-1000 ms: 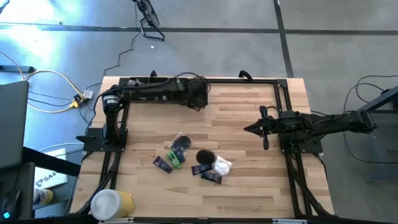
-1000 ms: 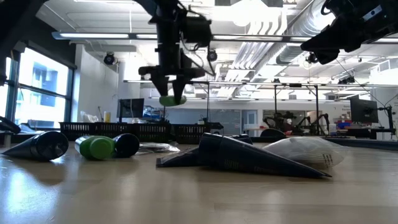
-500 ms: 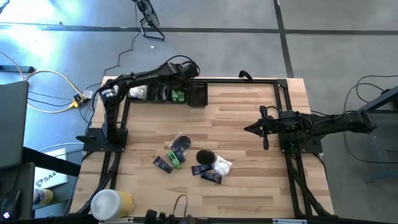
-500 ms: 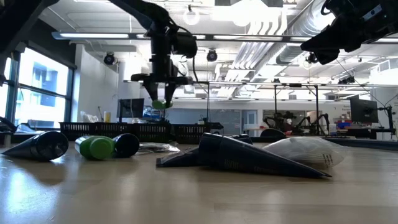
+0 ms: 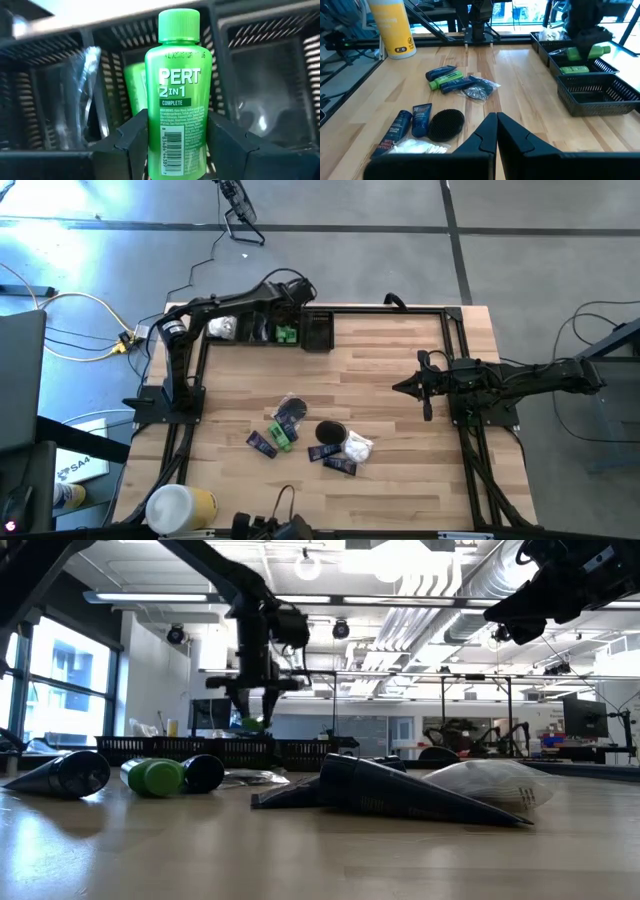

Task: Pick & Place Travel size toiletries
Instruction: Put the shampoo into the middle right black bin, then put the hairbrush into the middle left black bin

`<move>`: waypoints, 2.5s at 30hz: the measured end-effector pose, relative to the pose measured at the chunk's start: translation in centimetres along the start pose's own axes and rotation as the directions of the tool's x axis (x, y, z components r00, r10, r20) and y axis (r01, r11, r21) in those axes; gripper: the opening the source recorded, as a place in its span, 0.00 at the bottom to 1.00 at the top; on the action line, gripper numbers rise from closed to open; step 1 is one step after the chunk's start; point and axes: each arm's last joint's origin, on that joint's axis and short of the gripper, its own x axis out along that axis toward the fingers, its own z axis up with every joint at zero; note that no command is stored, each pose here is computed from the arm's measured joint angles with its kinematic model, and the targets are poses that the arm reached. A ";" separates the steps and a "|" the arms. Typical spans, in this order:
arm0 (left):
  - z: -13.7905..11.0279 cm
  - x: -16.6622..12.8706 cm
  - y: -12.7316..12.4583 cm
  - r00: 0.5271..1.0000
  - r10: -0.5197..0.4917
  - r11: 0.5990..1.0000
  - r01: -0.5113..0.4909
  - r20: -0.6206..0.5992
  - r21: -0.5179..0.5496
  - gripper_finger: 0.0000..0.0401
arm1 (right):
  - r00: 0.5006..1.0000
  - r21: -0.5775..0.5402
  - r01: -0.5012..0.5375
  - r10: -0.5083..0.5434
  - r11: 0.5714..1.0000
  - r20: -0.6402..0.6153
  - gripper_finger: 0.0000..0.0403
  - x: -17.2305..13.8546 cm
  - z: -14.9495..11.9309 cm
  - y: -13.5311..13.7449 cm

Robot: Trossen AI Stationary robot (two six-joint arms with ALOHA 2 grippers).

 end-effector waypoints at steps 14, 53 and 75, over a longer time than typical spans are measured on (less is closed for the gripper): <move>-1.7 2.9 0.3 1.000 -0.029 0.999 0.029 -0.005 -0.023 0.41 | 1.000 -0.002 0.000 0.000 1.000 0.000 0.01 0.0 0.0 0.0; -0.8 0.5 -0.9 0.991 -0.125 0.975 0.131 -0.044 0.179 0.25 | 1.000 0.032 0.004 -0.004 0.999 0.010 0.01 0.0 0.1 0.0; -6.9 -10.2 -2.9 0.927 -0.270 0.849 0.101 0.261 0.519 0.01 | 0.998 0.036 0.031 -0.033 0.999 0.046 0.01 0.0 0.4 -0.1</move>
